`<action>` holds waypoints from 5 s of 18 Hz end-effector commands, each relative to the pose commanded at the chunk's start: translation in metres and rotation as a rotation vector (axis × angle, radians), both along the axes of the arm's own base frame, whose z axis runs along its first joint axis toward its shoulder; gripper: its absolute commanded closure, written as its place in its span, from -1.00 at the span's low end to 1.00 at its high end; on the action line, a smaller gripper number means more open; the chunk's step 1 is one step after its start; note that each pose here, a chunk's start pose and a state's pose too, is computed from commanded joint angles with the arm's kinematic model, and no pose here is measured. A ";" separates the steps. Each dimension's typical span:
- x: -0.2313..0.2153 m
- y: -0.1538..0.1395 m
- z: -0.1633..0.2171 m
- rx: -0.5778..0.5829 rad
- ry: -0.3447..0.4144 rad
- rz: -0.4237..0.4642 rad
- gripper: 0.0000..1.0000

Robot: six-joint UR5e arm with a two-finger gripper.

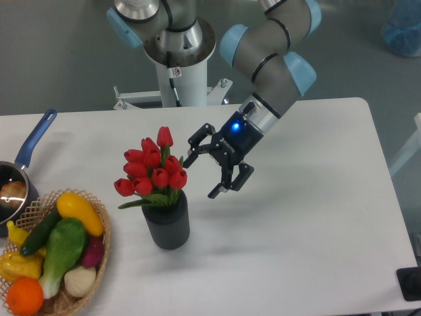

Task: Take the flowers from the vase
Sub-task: 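Tilt the open gripper and approach the red tulip stems, then close the gripper around the tulip stems above the vase rim, then lift the gripped tulip bunch upward out of the black vase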

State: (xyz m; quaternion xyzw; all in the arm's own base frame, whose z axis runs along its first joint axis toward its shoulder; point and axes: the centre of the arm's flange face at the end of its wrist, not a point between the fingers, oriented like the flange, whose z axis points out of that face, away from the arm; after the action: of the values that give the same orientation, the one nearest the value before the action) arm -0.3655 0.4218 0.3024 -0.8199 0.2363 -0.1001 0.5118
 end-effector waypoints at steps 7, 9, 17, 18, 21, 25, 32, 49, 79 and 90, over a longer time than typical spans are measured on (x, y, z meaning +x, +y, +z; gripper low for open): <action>0.006 0.007 -0.001 0.022 -0.018 -0.014 -1.00; 0.010 0.011 -0.001 0.025 -0.013 -0.025 -1.00; 0.021 0.023 -0.001 0.065 -0.033 -0.053 -1.00; 0.020 0.024 -0.004 0.062 -0.035 -0.053 -1.00; 0.016 0.024 -0.009 0.056 -0.034 -0.054 -1.00; 0.020 0.028 -0.008 0.057 -0.031 -0.063 -1.00; 0.033 0.038 -0.006 0.054 -0.035 -0.091 -1.00; 0.028 0.034 -0.007 0.053 -0.034 -0.079 -0.22; 0.010 0.028 0.051 0.122 -0.179 0.032 0.92; 0.009 0.000 0.107 0.123 -0.209 0.124 0.92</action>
State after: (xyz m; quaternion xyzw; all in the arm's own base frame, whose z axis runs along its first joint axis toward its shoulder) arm -0.3567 0.4213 0.4089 -0.7852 0.1361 -0.1382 0.5880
